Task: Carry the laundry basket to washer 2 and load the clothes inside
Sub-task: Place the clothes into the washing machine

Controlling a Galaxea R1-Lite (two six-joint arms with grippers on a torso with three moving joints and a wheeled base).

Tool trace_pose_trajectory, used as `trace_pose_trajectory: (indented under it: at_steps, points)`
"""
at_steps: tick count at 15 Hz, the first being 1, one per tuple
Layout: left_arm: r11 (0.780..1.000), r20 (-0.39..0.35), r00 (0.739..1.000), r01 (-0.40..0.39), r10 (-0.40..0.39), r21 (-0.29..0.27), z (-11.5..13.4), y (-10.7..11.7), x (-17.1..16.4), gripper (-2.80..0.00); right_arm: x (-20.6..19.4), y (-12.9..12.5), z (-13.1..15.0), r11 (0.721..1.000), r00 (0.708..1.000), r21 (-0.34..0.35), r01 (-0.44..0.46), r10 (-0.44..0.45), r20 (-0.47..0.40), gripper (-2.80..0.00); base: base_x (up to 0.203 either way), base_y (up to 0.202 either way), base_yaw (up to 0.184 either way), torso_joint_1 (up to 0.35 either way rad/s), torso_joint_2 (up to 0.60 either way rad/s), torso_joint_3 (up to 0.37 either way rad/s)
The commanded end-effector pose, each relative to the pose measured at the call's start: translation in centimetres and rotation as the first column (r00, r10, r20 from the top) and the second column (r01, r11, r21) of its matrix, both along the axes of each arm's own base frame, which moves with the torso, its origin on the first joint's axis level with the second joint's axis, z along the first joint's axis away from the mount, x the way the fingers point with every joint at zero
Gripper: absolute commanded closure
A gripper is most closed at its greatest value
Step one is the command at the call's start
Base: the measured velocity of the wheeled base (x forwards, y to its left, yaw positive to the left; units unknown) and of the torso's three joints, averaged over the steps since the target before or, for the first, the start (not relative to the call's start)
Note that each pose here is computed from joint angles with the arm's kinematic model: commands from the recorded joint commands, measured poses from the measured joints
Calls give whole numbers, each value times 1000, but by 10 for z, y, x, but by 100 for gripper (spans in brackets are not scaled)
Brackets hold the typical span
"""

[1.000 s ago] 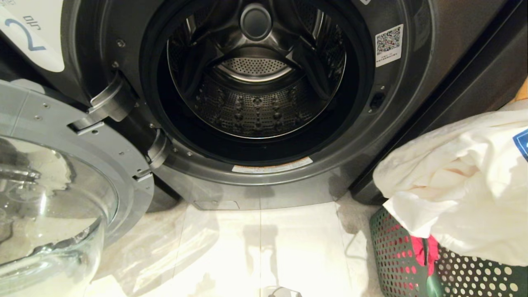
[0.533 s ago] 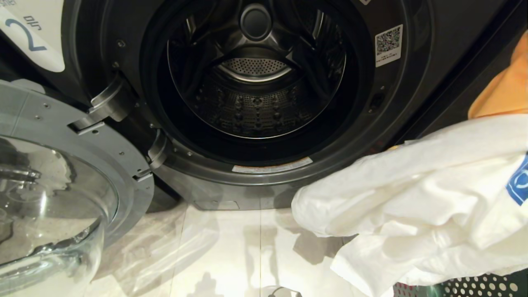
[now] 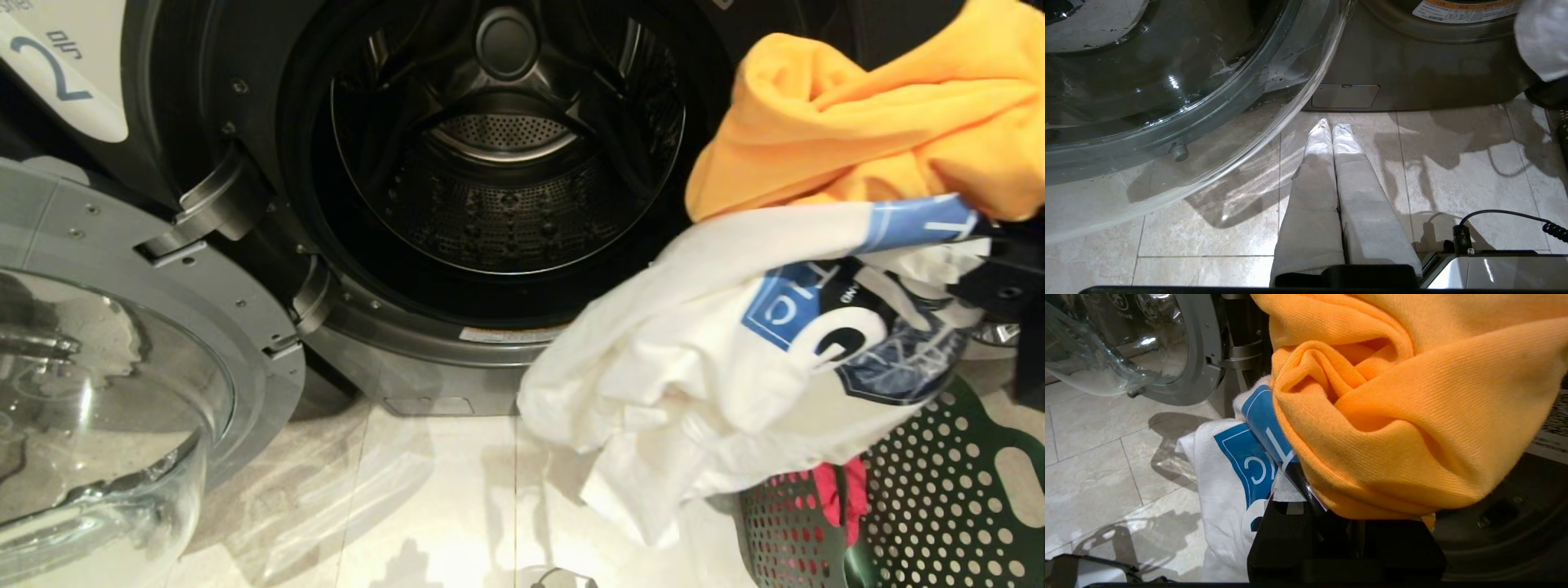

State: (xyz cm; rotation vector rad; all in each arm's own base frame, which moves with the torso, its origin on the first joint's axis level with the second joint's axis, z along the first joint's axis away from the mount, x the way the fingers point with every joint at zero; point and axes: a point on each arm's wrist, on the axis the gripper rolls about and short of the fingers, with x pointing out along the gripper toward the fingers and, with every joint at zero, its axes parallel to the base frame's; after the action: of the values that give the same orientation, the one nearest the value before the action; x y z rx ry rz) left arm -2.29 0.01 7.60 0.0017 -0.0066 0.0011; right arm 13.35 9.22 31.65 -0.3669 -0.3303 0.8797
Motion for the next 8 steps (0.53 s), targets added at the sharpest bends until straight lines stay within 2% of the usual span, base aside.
trace_pose_trajectory:
  at_steps: [1, 4, 7, 8]
  points:
    - [1000, 1, 1000, -1, 1, 0, 0, 0, 0, 0, 40, 30, -24, 999, 998, -44, -22, 19, -68, 0, 0, 0, 0, 0, 0, 0]
    - [1000, 1, 1000, 0, 0, 0, 0, 0, 0, 0, 74, 64, -40, 999, 998, -28, 30, -32, -62, 0, 0, 0, 0, 0, 0, 0]
    - [1000, 1, 1000, 0, 0, 0, 0, 0, 0, 0, 106, 100, -46, 992, 993, 33, 118, -118, -28, 0, 0, 0, 0, 0, 0, 0]
    - [1000, 1, 1000, 0, 0, 0, 0, 0, 0, 0, 115, 109, -49, 988, 989, 48, 147, -145, -39, 0, 0, 0, 0, 0, 0, 0]
